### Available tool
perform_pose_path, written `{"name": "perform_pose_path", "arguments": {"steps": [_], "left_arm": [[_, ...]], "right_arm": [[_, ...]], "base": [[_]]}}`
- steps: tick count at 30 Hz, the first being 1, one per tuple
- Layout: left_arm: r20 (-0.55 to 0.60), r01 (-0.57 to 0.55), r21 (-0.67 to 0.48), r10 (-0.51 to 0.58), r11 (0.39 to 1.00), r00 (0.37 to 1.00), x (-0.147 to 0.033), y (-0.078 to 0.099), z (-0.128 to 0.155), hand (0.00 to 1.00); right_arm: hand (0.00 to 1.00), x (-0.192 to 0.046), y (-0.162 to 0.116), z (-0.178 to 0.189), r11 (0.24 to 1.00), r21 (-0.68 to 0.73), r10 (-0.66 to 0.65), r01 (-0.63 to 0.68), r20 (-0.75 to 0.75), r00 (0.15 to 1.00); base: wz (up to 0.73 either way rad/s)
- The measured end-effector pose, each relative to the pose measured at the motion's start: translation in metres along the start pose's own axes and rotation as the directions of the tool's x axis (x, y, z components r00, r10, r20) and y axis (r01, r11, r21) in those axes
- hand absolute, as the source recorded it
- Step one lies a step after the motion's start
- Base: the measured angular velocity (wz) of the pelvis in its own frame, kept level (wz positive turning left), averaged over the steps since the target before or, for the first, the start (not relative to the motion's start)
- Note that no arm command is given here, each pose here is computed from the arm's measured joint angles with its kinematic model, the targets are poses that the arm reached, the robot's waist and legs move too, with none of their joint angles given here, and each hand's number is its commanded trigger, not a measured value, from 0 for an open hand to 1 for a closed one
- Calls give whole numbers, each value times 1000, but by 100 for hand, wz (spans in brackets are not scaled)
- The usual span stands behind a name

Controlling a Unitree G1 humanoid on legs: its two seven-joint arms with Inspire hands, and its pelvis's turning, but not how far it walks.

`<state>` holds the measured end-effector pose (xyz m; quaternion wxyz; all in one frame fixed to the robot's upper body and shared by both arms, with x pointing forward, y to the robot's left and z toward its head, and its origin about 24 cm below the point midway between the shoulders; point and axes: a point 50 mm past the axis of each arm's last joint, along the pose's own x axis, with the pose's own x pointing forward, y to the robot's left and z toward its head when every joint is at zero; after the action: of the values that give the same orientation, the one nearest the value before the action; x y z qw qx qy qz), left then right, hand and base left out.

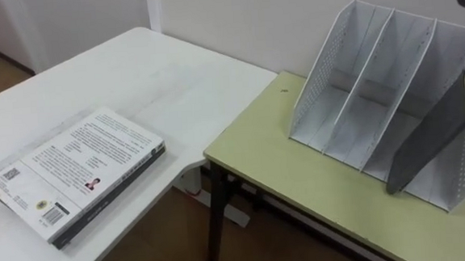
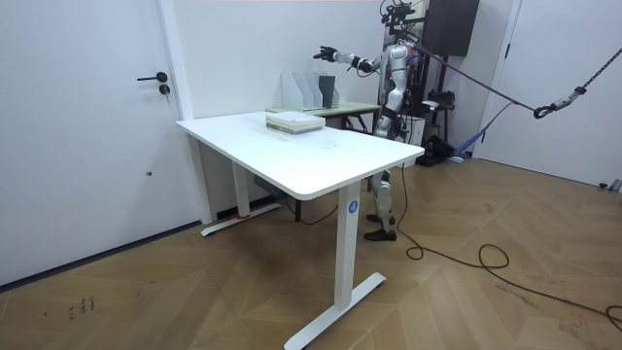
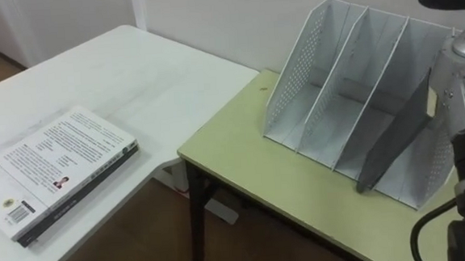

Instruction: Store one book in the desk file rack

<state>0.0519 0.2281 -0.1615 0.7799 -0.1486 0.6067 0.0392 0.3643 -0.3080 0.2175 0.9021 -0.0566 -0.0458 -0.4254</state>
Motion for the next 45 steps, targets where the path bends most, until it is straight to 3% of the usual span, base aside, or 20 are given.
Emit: {"name": "perform_pose_path", "arguments": {"steps": [10,18,22,25,27,30,33,36,39,45], "left_arm": [[13,4,5,-4,1000,1000,1,-1,3,0],[31,6,11,-7,1000,1000,1,-2,6,0],[48,12,20,-13,1000,999,2,-4,14,0],[54,19,44,-22,999,998,3,-7,18,0],[55,21,54,-24,998,998,3,-7,19,0],[57,27,58,-30,998,998,2,-5,21,0],[59,36,67,-40,997,997,0,-2,23,0],[54,32,99,-38,995,998,0,0,27,0],[58,50,108,-57,993,997,0,-3,31,0],[68,80,108,-88,991,994,1,-5,32,0]], "right_arm": [[0,-14,13,32,996,-15,91,-89,167,982],[0,-49,40,66,931,-57,357,-360,344,868],[0,-86,55,74,791,-69,579,-608,408,706],[0,-113,61,64,631,-100,731,-769,410,546],[0,-133,69,50,476,-139,840,-868,365,402],[0,-144,71,27,321,-153,921,-935,280,270],[0,-154,74,11,199,-179,964,-963,214,159],[0,-175,79,-17,9,-199,995,-980,94,-10],[0,-185,74,-48,-88,-164,996,-982,-9,-88],[0,-197,50,-131,-196,-112,934,-974,-324,-151]], "base": [[0],[-1],[-5],[0],[0],[0],[0],[1],[1],[1]]}}
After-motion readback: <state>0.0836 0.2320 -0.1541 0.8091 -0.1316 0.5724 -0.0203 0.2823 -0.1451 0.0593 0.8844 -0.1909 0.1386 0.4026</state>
